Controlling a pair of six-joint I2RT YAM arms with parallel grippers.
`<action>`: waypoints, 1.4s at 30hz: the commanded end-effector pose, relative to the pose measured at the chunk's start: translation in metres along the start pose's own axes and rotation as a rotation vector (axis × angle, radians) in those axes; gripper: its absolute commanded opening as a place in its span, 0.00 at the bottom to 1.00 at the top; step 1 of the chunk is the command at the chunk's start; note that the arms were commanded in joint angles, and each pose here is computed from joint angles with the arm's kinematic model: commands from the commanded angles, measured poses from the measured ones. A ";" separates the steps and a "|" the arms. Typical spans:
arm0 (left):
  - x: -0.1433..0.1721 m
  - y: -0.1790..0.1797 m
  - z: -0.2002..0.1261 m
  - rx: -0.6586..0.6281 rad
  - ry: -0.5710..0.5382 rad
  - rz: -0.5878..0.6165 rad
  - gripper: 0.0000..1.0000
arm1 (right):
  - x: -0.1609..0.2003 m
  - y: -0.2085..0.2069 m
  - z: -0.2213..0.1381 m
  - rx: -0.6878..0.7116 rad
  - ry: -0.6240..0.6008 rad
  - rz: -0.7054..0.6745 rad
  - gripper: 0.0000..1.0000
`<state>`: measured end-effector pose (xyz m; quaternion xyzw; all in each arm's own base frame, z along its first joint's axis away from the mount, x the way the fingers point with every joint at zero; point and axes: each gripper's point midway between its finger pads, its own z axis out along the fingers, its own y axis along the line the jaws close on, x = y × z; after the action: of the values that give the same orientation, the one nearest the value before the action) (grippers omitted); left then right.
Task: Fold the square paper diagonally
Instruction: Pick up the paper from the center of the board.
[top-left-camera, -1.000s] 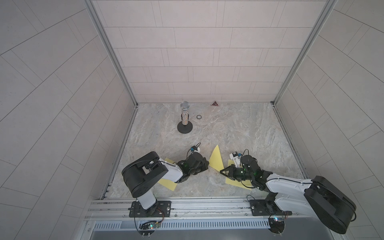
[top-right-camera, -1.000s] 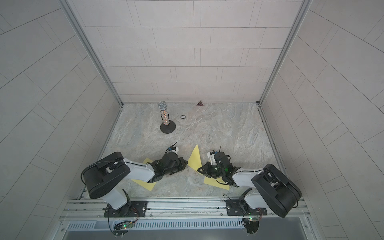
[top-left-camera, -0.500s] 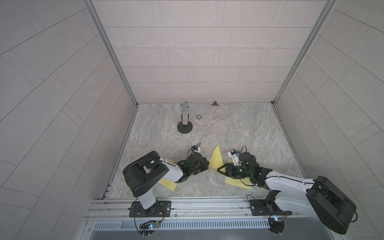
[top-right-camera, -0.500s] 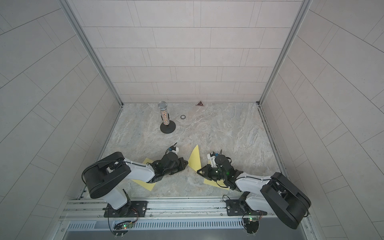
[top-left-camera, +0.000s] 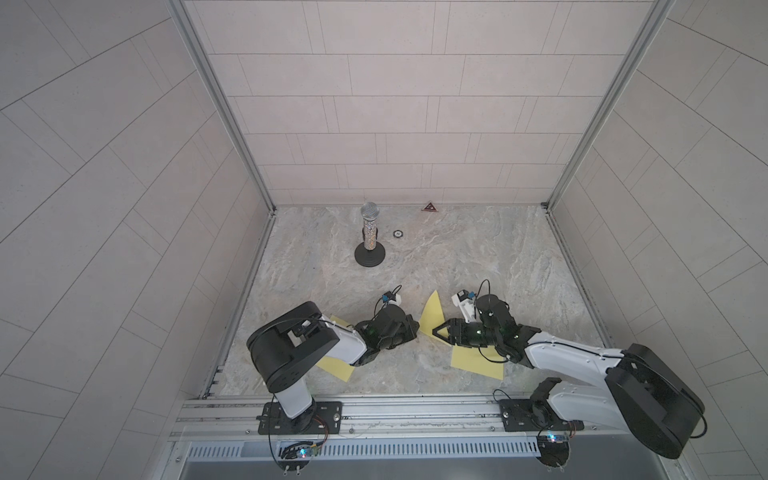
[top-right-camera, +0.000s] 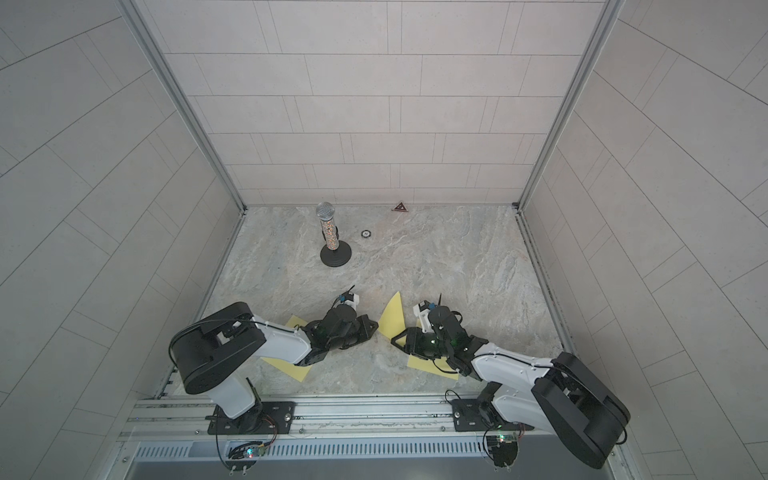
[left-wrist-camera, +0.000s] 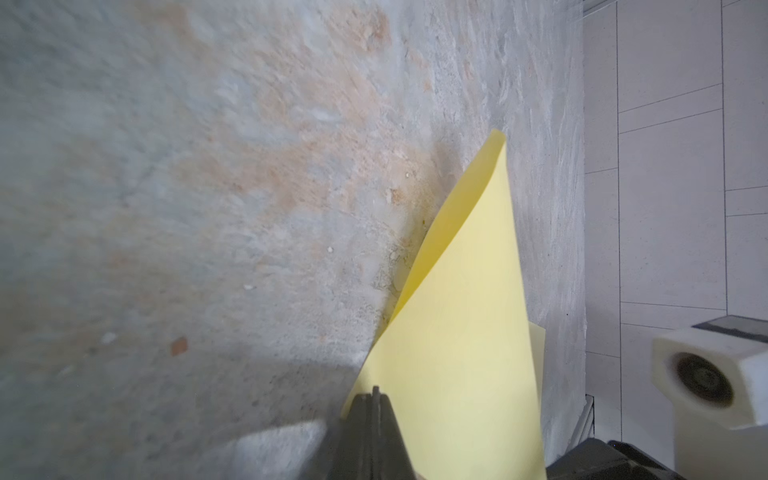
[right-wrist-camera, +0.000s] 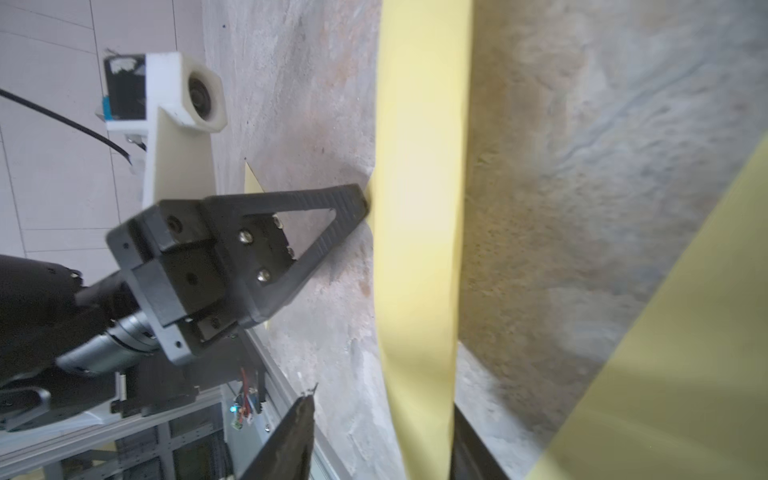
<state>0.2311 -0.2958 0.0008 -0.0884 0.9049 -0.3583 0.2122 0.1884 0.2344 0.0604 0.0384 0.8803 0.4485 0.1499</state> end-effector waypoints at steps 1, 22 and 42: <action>0.070 0.133 -0.025 -0.462 0.242 0.000 0.00 | -0.006 0.003 0.001 0.023 0.015 -0.102 0.54; 0.071 0.132 -0.027 -0.435 0.236 0.006 0.00 | -0.040 -0.023 0.041 0.031 0.111 -0.136 0.20; 0.002 0.022 -0.067 -0.244 0.070 0.174 0.43 | -0.062 -0.005 0.019 0.036 -0.047 -0.152 0.06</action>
<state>0.2062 -0.2598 0.0271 -0.0377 0.9365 -0.2840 0.2020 0.2503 0.2365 0.0560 -0.0276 0.8865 0.4206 0.1906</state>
